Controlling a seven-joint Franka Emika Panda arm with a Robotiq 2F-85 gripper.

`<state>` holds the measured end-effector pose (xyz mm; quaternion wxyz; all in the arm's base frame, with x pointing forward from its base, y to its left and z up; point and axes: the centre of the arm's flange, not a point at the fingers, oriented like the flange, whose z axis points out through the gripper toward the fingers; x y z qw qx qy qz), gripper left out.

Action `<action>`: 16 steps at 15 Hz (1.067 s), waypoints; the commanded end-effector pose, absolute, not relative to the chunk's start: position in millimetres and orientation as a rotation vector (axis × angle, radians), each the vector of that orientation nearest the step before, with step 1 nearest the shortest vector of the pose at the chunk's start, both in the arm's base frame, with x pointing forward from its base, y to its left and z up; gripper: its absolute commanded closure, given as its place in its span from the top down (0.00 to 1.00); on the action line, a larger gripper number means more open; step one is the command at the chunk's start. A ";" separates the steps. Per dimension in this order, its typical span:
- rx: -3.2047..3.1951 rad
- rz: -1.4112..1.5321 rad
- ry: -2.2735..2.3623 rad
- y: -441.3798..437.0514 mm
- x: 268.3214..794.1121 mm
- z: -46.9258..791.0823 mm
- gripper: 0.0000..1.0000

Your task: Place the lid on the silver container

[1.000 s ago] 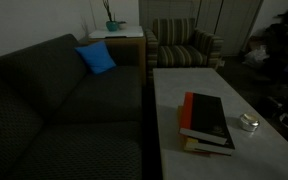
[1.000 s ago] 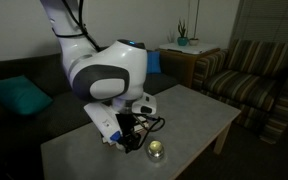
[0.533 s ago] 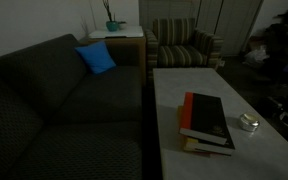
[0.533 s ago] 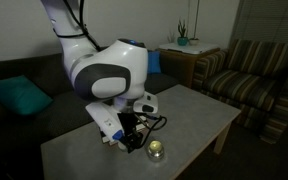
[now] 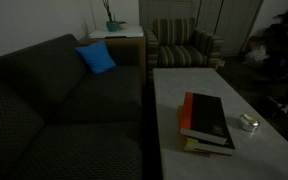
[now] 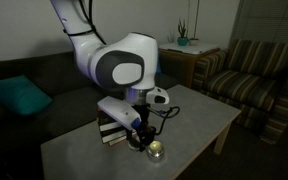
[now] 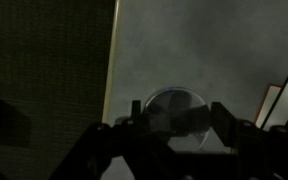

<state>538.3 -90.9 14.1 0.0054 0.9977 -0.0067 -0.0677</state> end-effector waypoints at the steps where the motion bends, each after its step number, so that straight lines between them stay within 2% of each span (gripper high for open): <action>1: 3.101 -0.286 0.077 -98.1 572.6 19.1 0.44; 6: 3.123 -0.343 0.049 -107.1 611.6 13.5 0.44; 11: 3.127 -0.528 0.009 -113.9 637.5 -33.0 0.44; 15: 3.121 -0.615 0.038 -123.7 629.4 -47.0 0.44; 16: 3.098 -0.588 0.023 -109.4 617.3 -42.0 0.69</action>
